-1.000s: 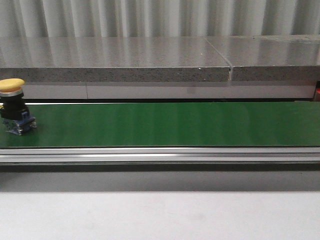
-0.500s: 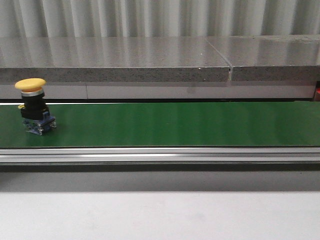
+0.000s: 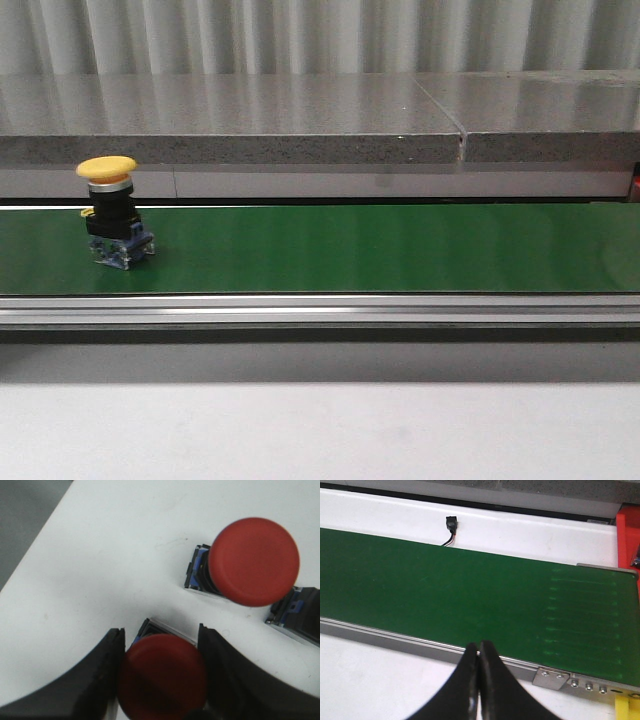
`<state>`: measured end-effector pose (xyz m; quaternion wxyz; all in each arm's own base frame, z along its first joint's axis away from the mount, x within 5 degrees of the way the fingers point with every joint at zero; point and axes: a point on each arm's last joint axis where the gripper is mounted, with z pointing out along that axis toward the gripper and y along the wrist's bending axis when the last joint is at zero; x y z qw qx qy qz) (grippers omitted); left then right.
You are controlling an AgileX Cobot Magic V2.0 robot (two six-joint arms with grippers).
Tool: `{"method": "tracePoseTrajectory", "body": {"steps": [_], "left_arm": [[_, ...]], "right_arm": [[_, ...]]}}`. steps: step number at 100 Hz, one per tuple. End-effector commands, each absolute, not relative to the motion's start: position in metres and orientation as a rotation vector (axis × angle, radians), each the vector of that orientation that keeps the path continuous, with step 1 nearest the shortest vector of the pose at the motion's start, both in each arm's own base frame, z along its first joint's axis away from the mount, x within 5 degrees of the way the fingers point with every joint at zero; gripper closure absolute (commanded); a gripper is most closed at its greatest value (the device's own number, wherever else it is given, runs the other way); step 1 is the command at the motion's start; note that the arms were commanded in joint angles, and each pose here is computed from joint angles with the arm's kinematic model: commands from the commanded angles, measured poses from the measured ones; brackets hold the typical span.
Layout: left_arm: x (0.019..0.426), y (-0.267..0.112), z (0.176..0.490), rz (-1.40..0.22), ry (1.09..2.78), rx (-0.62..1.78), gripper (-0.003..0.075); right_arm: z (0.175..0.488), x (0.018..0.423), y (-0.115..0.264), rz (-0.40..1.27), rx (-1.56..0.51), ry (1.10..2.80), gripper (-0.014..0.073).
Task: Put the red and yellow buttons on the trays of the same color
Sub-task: 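Grasp a red push button on the table with the left gripper, lift over belt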
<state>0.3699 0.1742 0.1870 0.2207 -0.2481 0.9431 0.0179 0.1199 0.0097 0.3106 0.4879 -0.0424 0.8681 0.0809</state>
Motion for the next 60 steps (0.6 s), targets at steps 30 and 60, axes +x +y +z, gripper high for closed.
{"method": "tracePoseTrajectory", "body": {"steps": [30,60], "left_arm": [[0.354,0.142,0.283,0.027,2.442,-0.593,0.074],[0.327,0.085,0.336,-0.003,2.4,-0.391,0.074]], "right_arm": [[0.323,0.122,0.009,0.196,-0.083,2.035,0.0654],[0.323,0.122,0.009,0.196,-0.083,2.035,0.0654]]}}
